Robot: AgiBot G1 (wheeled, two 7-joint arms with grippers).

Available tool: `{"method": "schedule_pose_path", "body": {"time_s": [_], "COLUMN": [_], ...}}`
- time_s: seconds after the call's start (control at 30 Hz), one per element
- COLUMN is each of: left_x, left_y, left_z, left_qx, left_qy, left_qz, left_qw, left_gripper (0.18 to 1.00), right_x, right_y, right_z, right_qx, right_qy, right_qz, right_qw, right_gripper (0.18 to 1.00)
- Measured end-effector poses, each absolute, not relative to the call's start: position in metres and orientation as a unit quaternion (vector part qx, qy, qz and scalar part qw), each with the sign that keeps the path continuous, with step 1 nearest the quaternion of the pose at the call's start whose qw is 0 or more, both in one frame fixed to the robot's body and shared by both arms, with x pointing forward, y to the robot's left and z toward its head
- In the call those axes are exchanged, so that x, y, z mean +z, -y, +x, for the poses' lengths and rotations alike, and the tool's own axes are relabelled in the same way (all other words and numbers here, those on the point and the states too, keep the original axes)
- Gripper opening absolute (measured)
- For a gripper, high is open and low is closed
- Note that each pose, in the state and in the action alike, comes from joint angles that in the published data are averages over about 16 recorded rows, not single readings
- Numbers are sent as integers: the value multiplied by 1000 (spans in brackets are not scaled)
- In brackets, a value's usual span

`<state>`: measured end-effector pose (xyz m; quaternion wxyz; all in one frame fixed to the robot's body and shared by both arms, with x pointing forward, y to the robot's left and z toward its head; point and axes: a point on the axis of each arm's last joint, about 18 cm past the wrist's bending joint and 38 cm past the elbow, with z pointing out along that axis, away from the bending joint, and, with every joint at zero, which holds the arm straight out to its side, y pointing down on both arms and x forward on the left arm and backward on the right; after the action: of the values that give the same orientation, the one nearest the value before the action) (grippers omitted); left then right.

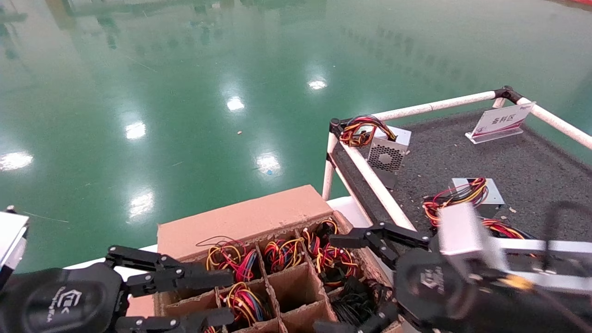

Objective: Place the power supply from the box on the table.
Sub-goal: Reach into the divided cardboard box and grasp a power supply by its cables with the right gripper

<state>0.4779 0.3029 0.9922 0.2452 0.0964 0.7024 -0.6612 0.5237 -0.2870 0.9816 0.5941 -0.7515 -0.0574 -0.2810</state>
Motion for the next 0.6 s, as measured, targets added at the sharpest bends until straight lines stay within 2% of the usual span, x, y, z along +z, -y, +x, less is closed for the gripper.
{"method": "schedule_pose_path", "body": {"time_s": [0.3, 0.6], "left_x": [992, 992], "left_y": [-303, -303], "left_z": [478, 478], "left_qx": [-661, -661], "left_qy": [-702, -702], "left_qz": [96, 96], "left_qw": [245, 245], "left_gripper": [498, 713], "right_x": [959, 947], "right_y": [288, 289], "right_z": [579, 626], "right_qx": [-300, -314], "right_qy": [6, -27], "right_qz": [-780, -790], "right_qw": [550, 526], "right_gripper": [1000, 1000]}}
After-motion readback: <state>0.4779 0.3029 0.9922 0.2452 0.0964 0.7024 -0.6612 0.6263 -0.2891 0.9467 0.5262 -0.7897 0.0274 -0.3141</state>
